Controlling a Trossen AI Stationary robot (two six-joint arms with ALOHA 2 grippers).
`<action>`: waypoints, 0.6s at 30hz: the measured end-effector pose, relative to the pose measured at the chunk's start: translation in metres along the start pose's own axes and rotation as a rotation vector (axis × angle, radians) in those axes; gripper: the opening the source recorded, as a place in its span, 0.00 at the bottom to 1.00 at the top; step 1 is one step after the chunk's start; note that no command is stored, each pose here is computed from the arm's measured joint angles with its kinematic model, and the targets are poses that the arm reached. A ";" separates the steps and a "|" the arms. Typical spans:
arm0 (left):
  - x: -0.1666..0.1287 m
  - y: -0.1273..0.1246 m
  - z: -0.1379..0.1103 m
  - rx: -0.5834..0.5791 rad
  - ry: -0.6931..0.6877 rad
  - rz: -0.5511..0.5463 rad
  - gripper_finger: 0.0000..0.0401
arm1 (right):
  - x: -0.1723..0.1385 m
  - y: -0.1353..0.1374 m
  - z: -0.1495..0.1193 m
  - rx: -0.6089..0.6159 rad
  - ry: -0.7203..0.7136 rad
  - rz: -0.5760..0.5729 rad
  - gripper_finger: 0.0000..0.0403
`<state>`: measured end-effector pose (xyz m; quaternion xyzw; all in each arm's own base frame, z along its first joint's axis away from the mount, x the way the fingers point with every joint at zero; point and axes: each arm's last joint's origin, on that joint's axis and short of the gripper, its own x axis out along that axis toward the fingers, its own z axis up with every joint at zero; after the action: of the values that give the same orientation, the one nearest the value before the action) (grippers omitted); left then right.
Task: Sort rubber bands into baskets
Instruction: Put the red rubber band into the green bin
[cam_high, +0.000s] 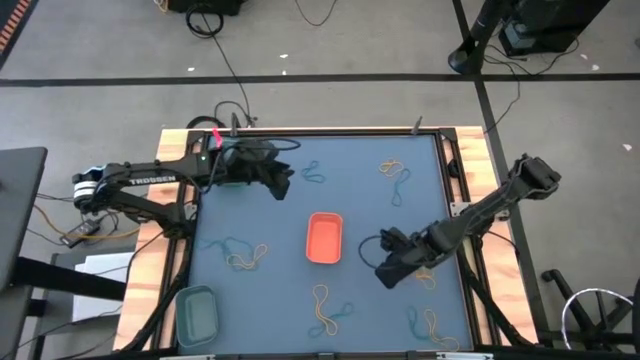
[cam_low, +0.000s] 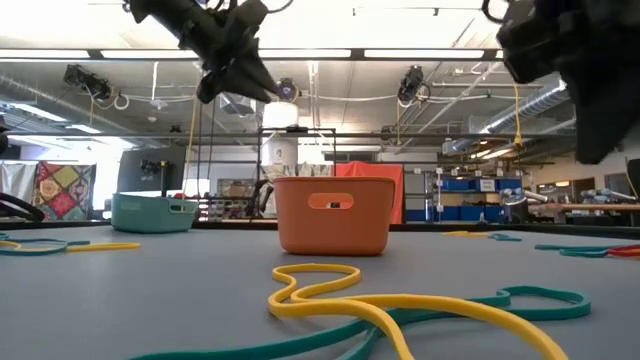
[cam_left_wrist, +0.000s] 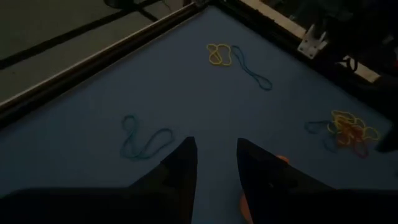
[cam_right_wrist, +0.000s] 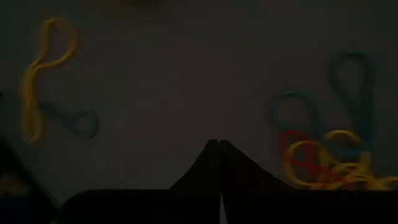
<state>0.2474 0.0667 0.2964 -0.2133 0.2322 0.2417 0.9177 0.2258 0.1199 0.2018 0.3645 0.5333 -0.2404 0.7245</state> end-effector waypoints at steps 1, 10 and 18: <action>0.000 0.000 0.000 0.000 0.000 -0.001 0.29 | 0.003 -0.002 0.001 0.003 0.015 -0.032 0.04; -0.001 0.003 -0.010 -0.009 0.096 0.041 0.29 | 0.044 -0.002 -0.009 0.007 0.199 -0.183 0.20; -0.001 0.004 -0.012 -0.007 0.115 0.051 0.29 | 0.060 -0.004 -0.016 0.055 0.249 -0.267 0.23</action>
<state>0.2408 0.0631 0.2865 -0.2239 0.2890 0.2532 0.8957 0.2322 0.1329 0.1414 0.3372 0.6559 -0.3021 0.6040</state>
